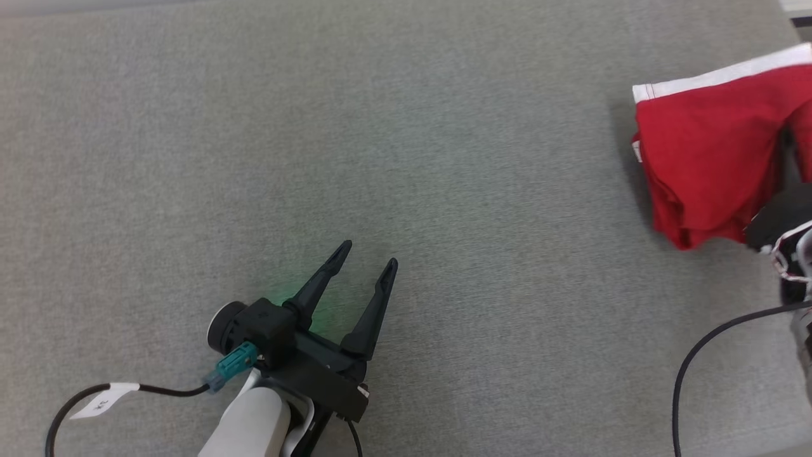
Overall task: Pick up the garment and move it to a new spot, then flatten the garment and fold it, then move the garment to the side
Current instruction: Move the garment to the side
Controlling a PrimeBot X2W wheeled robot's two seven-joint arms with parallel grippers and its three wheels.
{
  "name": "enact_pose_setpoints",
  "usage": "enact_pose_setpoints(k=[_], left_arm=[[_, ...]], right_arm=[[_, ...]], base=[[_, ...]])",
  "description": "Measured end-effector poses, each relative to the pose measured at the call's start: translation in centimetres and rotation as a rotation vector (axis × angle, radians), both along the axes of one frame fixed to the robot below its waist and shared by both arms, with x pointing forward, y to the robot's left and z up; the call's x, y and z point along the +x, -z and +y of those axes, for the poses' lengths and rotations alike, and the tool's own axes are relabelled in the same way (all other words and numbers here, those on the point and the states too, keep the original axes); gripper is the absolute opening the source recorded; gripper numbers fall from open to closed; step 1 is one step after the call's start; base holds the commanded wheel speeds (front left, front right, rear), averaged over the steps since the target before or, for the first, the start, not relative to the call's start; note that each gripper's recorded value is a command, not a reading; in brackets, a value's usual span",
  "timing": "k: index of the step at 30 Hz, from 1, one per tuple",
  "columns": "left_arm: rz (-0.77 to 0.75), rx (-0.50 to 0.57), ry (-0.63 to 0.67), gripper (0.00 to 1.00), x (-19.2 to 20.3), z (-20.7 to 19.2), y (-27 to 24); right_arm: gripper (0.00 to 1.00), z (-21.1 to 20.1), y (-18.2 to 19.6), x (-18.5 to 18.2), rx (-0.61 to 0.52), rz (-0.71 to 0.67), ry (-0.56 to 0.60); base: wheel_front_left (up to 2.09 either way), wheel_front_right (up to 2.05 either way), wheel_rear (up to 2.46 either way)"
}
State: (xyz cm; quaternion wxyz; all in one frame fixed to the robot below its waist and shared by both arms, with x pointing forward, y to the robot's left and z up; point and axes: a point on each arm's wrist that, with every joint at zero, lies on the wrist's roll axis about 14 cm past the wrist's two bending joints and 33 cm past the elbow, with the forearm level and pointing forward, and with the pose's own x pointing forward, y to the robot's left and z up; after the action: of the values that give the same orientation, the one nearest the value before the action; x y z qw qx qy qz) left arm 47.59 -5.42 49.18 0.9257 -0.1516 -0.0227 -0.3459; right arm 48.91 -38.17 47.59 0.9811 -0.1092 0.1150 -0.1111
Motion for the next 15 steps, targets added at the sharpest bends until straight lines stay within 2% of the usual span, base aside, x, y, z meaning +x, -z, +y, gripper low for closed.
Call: enact_pose_setpoints(k=[6,8,9,10,12,13,15], left_arm=[[0.011,0.008,-0.026,1.0,0.6,1.0,0.8],[0.008,0.01,-0.036,1.0,0.7,1.3,0.6],[0.002,0.012,-0.043,1.0,0.7,1.6,0.3],[-0.018,0.032,-0.078,1.0,0.7,2.7,-0.3],[-0.025,0.05,-0.114,1.0,0.3,3.8,-0.6],[-0.034,0.065,-0.157,1.0,-0.1,4.9,-1.1],[-0.043,0.077,-0.187,1.0,-0.4,5.6,-1.6]], right_arm=[[1.0,-1.5,-1.9,1.7,-0.067,-0.063,0.04],[1.0,-1.4,-3.2,2.0,-0.073,-0.123,0.062],[1.0,-0.6,-3.5,1.9,-0.076,-0.146,0.054],[1.0,2.9,-4.5,2.2,-0.055,-0.207,-0.017],[1.0,5.7,-4.7,1.6,-0.044,-0.227,-0.089],[1.0,7.8,-4.8,0.6,-0.001,-0.246,-0.133],[1.0,9.3,-4.8,0.0,0.022,-0.253,-0.168]], base=[[0.0,0.0,0.0],[0.0,0.0,0.0],[0.0,0.0,0.0],[0.0,0.0,0.0],[0.0,0.0,0.0],[0.0,0.0,0.0],[0.0,0.0,0.0]])
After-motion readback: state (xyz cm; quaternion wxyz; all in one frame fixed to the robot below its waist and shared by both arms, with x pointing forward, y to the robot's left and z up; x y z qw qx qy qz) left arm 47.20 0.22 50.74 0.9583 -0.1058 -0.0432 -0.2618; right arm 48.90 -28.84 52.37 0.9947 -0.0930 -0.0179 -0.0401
